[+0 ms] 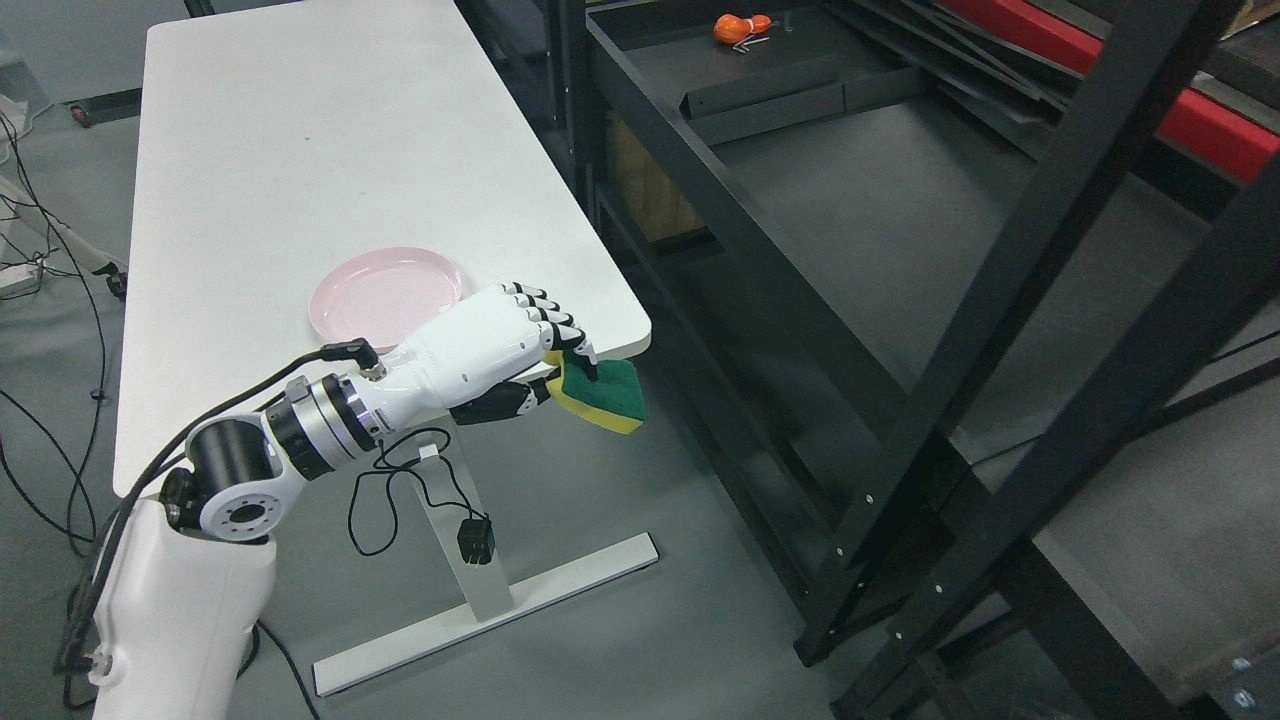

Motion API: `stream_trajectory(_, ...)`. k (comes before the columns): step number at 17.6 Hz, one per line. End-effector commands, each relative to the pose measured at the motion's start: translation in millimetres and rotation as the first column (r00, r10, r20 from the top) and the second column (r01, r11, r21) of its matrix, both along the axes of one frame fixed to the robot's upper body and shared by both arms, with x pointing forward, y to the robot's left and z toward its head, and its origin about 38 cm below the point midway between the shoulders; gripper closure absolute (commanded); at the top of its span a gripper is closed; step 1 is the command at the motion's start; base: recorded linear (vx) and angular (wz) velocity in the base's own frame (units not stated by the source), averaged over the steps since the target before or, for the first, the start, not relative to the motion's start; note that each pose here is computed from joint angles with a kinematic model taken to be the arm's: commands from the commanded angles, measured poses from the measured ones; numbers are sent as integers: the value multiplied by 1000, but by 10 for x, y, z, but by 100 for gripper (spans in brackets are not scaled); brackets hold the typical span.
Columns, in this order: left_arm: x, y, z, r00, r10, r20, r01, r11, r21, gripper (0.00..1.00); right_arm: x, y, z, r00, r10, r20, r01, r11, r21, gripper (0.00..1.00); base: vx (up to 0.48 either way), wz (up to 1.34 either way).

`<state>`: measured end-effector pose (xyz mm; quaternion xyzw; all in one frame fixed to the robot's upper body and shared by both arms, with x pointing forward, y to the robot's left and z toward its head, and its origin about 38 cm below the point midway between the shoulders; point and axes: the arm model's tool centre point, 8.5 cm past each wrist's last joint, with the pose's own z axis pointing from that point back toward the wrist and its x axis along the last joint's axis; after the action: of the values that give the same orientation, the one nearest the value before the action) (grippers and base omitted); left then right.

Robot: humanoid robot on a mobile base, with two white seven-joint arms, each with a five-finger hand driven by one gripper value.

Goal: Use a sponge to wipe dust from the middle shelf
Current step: 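Carry the sponge toward the dark shelf while the robot turns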

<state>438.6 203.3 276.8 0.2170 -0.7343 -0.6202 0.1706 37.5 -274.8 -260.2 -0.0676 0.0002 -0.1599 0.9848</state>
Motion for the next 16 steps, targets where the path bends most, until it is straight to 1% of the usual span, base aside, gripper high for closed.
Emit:
stream_trajectory(1,-18,-204,-17,999,-47,-7,47,998,-32,99,59,-124,13,1000,0,17,0,1000,-20,0,-238,-199)
stream_trajectory(5,-54,-343,-31,995,-101,-19,100,994,-48,99,59,-124,13,1000,0,17,0,1000,-20,0,-241,-174)
stream_trajectory(8,-38,-377,73,994,-112,5,112,993,-48,99,59,-124,13,1000,2,17,-1,1000,-20,0,-247,-225)
stream_trajectory(12,-80,-641,118,980,-197,8,197,980,-25,99,59,-124,13,1000,0,17,0,1000,-20,0,-231,-449)
stream_trajectory(16,-115,-945,233,963,-269,31,270,963,-13,99,59,-124,13,1000,0,17,0,1000,-20,0,-211,-720)
